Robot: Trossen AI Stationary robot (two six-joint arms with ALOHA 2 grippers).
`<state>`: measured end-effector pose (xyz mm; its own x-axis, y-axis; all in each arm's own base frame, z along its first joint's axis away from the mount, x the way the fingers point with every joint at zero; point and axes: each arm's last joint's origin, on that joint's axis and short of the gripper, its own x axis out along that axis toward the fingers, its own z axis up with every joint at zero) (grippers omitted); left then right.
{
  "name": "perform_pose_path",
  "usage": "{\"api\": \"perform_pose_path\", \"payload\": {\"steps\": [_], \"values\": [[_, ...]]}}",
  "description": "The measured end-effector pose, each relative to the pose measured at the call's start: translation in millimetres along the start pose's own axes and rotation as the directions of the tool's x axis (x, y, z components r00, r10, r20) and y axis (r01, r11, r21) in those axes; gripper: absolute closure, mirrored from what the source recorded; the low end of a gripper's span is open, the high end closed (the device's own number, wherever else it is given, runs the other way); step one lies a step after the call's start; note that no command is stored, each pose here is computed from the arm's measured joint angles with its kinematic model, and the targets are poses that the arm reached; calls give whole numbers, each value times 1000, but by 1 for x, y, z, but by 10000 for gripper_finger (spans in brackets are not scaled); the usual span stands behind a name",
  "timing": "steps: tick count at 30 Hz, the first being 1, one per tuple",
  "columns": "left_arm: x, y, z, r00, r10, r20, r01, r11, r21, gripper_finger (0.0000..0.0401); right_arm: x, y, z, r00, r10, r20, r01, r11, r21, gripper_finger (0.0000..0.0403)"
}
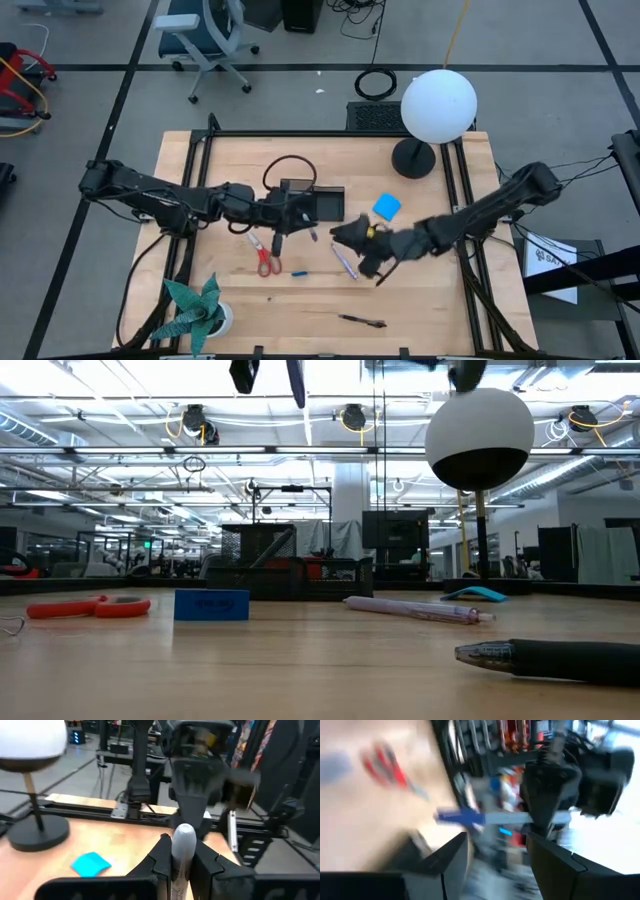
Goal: Pick and place office supplies into organizer
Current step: Put the blue marker pen into the desk organizer
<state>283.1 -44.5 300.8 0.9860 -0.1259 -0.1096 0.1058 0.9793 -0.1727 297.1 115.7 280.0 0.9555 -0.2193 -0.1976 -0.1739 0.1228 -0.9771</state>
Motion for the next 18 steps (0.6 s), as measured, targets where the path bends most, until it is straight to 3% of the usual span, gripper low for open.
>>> {"api": "perform_pose_path", "payload": {"steps": [3,8,13,18], "values": [[0,-2,2,998,-70,10,70,996,-57,363,10,9,16,990,-105,-97,70,948,-310,209],[0,-6,3,989,-145,11,145,979,-145,363,28,25,29,971,-202,-127,76,766,-638,217],[-1,-10,2,987,-161,9,160,969,-189,363,41,40,34,970,-219,-101,56,610,-791,218],[-1,-11,1,986,-169,1,166,966,-198,363,48,47,36,976,-216,12,131,545,-828,218]]}}
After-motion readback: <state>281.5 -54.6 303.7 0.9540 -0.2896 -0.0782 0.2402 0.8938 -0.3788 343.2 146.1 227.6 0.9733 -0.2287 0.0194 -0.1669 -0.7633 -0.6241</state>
